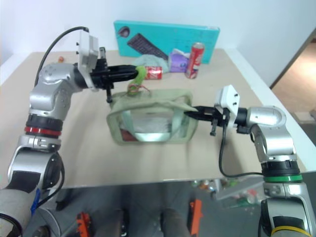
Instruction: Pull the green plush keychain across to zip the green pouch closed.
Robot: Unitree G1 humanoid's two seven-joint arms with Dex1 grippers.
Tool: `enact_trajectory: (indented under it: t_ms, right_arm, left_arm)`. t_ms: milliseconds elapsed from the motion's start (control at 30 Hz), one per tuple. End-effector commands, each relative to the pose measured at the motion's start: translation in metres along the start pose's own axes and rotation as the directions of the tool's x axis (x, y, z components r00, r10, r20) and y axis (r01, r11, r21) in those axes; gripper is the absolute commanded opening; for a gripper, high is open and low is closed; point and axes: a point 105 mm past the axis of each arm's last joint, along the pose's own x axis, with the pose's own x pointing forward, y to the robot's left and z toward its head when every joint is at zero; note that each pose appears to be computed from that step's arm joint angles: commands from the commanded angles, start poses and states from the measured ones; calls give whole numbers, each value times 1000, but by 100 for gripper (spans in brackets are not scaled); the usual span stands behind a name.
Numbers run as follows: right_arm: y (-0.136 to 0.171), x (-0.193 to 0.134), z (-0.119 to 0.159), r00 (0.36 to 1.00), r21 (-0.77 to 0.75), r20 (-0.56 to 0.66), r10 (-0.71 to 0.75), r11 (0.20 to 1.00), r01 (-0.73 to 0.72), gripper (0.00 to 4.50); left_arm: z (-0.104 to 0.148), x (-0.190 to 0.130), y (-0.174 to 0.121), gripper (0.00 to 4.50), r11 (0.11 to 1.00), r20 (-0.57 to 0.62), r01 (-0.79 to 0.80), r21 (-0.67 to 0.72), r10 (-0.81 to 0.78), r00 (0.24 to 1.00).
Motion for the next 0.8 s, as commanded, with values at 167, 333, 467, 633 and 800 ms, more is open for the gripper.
enact_trajectory:
  t_ms: [167, 333, 467, 633, 800]
  right_arm:
    - [-6, -1, 12, 1000, -52, 15, -19, 998, 20, 0]
    - [-7, 1, 11, 1000, -51, 20, -18, 999, 19, 0]
    - [-7, 3, 10, 1000, -52, 23, -17, 999, 18, 0]
    - [-6, 4, 10, 1000, -51, 23, -13, 999, 14, 0]
    - [-6, 4, 9, 1000, -52, 21, -12, 999, 13, 0]
  left_arm:
    - [11, 3, -22, 2, 984, -20, 175, 24, -174, 984]
    - [11, -2, -20, 2, 981, -56, 196, -14, -196, 979]
    - [6, -2, -15, 91, 987, -71, 161, -21, -162, 984]
    - [9, -1, -17, 256, 984, -71, 167, 53, -163, 984]
    - [14, -10, -10, 256, 987, -92, 130, 90, -122, 988]
